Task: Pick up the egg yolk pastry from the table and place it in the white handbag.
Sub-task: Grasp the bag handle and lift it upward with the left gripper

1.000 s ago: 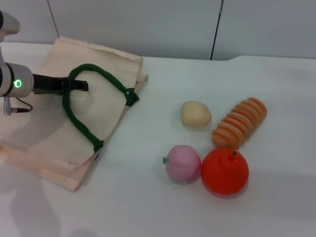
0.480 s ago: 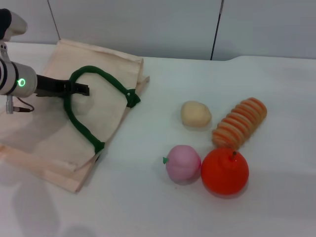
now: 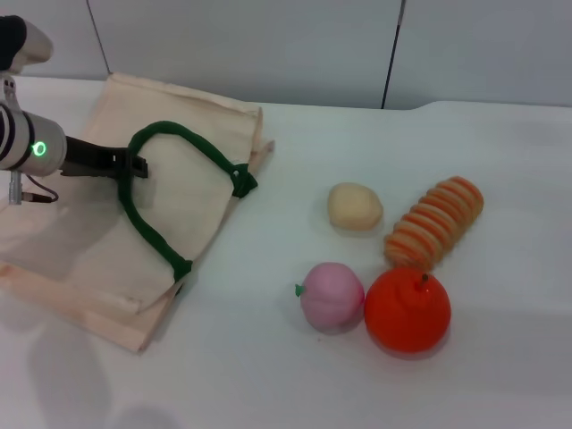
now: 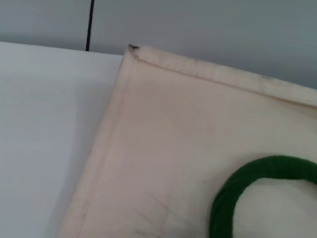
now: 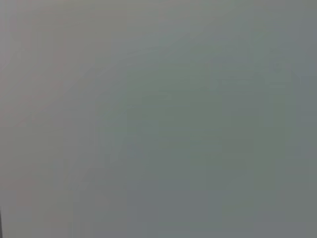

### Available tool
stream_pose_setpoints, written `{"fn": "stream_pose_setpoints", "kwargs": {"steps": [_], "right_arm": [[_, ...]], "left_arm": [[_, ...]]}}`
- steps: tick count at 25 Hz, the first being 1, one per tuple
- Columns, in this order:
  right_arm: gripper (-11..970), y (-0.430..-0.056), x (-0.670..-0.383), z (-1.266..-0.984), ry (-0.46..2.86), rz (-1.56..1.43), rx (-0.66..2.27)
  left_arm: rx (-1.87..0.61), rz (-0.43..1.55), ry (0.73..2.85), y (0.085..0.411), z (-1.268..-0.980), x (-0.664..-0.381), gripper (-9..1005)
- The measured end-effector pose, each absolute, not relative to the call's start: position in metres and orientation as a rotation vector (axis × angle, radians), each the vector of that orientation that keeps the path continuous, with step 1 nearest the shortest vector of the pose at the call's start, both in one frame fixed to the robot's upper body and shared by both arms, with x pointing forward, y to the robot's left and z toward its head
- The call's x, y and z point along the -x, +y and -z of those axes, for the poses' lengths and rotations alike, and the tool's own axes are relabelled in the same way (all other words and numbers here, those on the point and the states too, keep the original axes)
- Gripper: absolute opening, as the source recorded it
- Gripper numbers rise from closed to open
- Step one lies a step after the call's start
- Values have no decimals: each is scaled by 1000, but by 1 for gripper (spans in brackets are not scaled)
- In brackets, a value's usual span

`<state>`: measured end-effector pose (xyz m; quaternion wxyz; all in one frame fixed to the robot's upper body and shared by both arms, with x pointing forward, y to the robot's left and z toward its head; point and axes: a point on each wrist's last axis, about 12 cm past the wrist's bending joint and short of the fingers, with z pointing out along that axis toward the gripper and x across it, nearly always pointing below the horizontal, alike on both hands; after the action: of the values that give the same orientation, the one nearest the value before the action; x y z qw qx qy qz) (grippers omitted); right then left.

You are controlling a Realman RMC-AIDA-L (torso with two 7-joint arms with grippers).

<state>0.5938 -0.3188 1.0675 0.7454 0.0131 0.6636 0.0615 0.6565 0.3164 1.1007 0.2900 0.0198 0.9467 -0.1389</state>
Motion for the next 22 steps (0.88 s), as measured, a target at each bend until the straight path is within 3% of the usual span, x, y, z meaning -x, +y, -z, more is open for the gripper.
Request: {"fn": "stream_pose_setpoints", "kwargs": {"steps": [4,22], "right_arm": [[831,-318,-594,-1069,1444,-155,-35],[822,-316,-594,-1071,1420,-170,-33]], "left_arm": [[-57,369,2545,314,-1101,-658,457],[-92,338,2594,310,-1102,-662,234]]}}
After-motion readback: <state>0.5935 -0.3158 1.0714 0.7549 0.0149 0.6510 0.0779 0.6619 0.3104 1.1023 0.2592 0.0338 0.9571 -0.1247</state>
